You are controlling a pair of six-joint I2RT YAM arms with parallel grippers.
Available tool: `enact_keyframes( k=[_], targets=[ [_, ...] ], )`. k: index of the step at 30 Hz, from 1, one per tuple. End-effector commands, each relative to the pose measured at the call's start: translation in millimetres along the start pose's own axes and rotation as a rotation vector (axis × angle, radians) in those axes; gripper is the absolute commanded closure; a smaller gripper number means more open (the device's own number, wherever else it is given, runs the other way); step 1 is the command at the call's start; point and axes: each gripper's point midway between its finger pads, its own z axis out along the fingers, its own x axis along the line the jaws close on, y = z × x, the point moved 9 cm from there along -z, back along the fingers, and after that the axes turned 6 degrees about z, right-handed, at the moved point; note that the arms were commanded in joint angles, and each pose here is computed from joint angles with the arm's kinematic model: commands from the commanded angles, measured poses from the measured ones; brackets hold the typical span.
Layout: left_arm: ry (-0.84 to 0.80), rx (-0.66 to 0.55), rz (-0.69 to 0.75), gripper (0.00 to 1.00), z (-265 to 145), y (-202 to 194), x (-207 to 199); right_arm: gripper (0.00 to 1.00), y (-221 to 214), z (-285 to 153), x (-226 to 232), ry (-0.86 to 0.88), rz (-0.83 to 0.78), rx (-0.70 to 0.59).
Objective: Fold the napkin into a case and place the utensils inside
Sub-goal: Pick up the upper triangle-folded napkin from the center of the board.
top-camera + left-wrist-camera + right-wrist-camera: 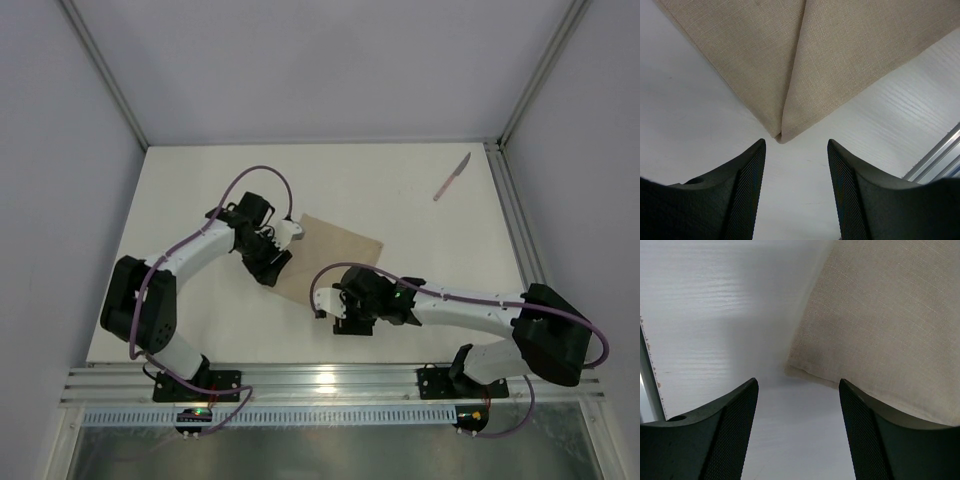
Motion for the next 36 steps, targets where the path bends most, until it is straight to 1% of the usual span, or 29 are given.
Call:
enact_keyframes(
  k=[1,2,6,12,14,17,18,22,26,30,36],
  targets=[
    [-0.016,-0.055,0.012,0.45,-5,3,-4,0.30,6,8,-8,-0.035,-0.102,-0.036],
    [-0.018,-0.051,0.011,0.45,-4,2,-4,0.30,6,10,-7,-0.026,-0.105,-0.039],
    [-0.026,-0.048,0.004,0.45,-4,1,-3,0.30,-2,21,-4,0.001,-0.113,0.016],
    [-0.043,-0.055,-0.001,0.45,-7,1,-2,0.30,-5,33,-1,0.021,-0.131,0.041],
    [-0.045,-0.054,-0.008,0.45,-8,0,-1,0.31,-8,36,-1,0.024,-0.138,0.075],
    [-0.058,-0.057,-0.012,0.45,-9,-1,-1,0.37,-12,39,2,0.058,-0.129,0.121],
    [-0.061,-0.059,-0.016,0.45,-10,-1,-1,0.42,-13,39,3,0.064,-0.123,0.138],
    [-0.087,-0.069,-0.013,0.45,-17,-2,-5,0.56,-15,35,3,0.061,-0.103,0.159],
    [-0.100,-0.092,0.004,0.45,-25,0,-8,0.54,-15,32,5,0.071,-0.089,0.171],
    [-0.110,-0.100,0.008,0.45,-30,2,-9,0.53,-22,26,9,0.095,-0.062,0.226],
    [-0.115,-0.109,0.010,0.45,-33,4,-9,0.52,-22,32,8,0.095,-0.065,0.224]
  ],
)
